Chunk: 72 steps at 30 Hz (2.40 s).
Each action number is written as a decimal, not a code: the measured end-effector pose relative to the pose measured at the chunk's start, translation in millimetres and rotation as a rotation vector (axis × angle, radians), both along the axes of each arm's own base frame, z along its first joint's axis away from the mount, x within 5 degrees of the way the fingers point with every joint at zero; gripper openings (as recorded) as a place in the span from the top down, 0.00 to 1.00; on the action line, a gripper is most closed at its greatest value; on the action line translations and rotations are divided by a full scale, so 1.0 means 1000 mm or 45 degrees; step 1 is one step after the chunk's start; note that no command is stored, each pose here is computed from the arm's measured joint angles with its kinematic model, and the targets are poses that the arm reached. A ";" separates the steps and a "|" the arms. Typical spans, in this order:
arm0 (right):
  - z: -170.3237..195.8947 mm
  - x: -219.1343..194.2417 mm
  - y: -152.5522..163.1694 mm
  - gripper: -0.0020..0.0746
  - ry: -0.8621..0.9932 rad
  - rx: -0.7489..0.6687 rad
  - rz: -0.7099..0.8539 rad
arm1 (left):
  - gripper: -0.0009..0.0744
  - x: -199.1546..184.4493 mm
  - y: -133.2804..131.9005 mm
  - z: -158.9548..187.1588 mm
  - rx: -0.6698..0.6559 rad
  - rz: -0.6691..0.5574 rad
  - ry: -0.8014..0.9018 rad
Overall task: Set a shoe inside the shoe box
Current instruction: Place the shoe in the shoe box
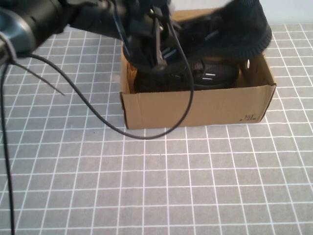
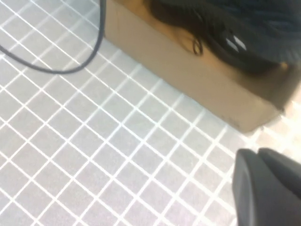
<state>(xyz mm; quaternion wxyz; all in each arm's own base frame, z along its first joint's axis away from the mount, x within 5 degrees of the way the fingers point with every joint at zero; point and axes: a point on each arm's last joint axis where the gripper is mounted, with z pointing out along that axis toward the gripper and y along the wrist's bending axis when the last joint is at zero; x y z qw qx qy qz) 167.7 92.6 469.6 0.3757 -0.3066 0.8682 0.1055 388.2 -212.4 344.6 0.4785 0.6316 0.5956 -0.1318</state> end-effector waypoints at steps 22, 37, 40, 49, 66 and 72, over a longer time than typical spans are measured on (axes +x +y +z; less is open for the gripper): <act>-0.055 -0.063 -0.037 0.99 -0.002 0.057 -0.156 | 0.95 0.038 -0.021 -0.062 0.035 -0.051 0.115; -0.055 -0.061 -0.036 0.99 -0.026 0.074 -0.159 | 0.95 0.037 -0.023 -0.073 0.112 -0.167 0.098; -0.055 -0.061 -0.036 0.99 -0.028 0.075 -0.159 | 0.95 0.039 -0.024 -0.082 0.119 -0.168 0.120; -0.055 -0.061 -0.036 0.99 -0.028 0.075 -0.159 | 0.96 0.048 -0.025 -0.079 0.095 -0.082 0.041; -0.054 -0.061 -0.035 0.99 -0.038 0.084 -0.159 | 0.96 0.048 -0.022 -0.058 0.161 -0.072 -0.001; -0.053 -0.060 -0.035 0.99 -0.047 0.091 -0.158 | 0.96 0.042 -0.033 -0.058 0.178 -0.107 -0.011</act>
